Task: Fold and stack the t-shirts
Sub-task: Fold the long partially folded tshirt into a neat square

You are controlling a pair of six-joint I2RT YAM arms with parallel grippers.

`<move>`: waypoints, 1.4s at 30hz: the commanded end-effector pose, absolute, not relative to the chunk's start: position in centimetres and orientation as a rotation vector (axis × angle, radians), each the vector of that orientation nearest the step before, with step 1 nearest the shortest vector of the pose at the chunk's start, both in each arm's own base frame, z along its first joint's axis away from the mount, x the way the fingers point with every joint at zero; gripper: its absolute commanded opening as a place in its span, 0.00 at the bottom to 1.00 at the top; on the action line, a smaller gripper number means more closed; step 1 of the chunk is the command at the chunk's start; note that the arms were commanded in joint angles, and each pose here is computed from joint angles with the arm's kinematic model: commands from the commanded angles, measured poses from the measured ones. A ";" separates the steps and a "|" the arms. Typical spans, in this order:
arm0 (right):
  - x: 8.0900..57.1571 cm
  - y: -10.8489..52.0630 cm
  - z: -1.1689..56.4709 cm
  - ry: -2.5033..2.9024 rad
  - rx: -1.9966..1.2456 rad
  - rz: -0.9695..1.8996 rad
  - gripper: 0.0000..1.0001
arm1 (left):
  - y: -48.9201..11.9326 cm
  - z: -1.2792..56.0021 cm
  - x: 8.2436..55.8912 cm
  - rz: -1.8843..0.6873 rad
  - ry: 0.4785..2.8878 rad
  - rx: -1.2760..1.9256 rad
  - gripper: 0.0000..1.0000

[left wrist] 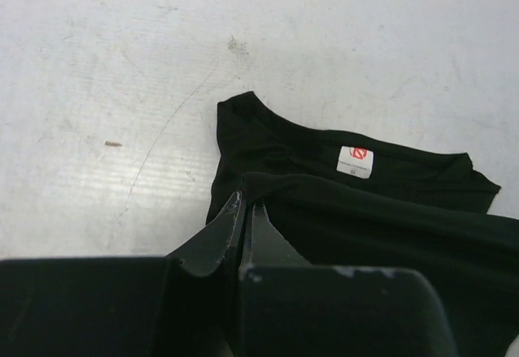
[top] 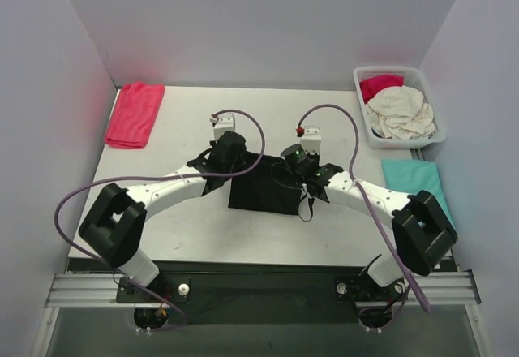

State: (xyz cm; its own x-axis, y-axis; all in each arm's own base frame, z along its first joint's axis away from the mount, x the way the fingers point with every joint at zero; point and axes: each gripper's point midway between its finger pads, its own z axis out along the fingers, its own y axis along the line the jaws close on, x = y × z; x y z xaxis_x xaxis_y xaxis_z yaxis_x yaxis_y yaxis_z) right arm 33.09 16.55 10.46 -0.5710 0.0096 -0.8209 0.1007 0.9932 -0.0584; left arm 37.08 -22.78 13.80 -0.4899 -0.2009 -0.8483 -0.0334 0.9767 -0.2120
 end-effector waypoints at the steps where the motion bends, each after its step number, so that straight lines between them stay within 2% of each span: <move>1: 36.0 17.3 12.0 2.136 0.083 -0.101 0.00 | -24.7 15.3 41.3 -0.285 2.018 -0.159 0.00; 15: 40.0 16.3 8.0 2.215 0.149 -0.192 0.00 | -27.4 11.8 47.2 -0.348 2.097 -0.102 0.01; 16: 40.2 16.3 7.9 2.224 0.145 -0.194 0.01 | -27.5 11.4 47.5 -0.348 2.100 -0.104 0.19; 18: 40.4 16.2 7.3 2.238 0.146 -0.207 0.12 | -27.5 11.2 48.0 -0.357 2.105 -0.101 0.49; 19: 40.5 16.2 7.3 2.238 0.143 -0.211 0.21 | -27.6 11.3 48.5 -0.359 2.101 -0.099 0.61; 20: 40.7 16.1 7.2 2.241 0.140 -0.218 0.27 | -27.7 11.4 48.8 -0.359 2.098 -0.088 0.67; 22: 40.9 15.8 7.6 2.233 0.152 -0.227 0.40 | -27.7 12.5 49.9 -0.371 2.062 -0.086 0.72; 23: 41.1 15.8 8.1 2.223 0.158 -0.224 0.43 | -27.7 12.9 50.2 -0.370 2.048 -0.085 0.76; 25: 41.5 15.3 9.0 2.196 0.186 -0.237 0.48 | -27.5 14.7 51.1 -0.376 1.995 -0.080 0.79; 31: 40.6 13.8 11.5 2.168 0.221 -0.253 0.52 | -25.8 19.0 50.9 -0.334 1.908 -0.096 0.84; 35: 38.9 14.1 12.7 2.163 0.238 -0.168 0.52 | -24.9 18.9 48.6 -0.357 1.933 -0.094 0.84; 42: 36.2 15.6 11.6 2.203 0.207 -0.071 0.49 | -25.0 16.2 43.8 -0.494 2.045 -0.083 0.83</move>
State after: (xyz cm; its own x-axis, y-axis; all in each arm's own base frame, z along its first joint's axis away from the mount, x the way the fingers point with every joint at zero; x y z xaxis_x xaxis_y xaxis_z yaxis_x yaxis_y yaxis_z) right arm 37.60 14.76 12.53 -0.5546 0.1222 -0.8231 0.1999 0.9798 0.0108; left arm 45.01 -24.05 15.44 -0.4838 -0.2157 -0.8482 0.1017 0.9487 -0.2993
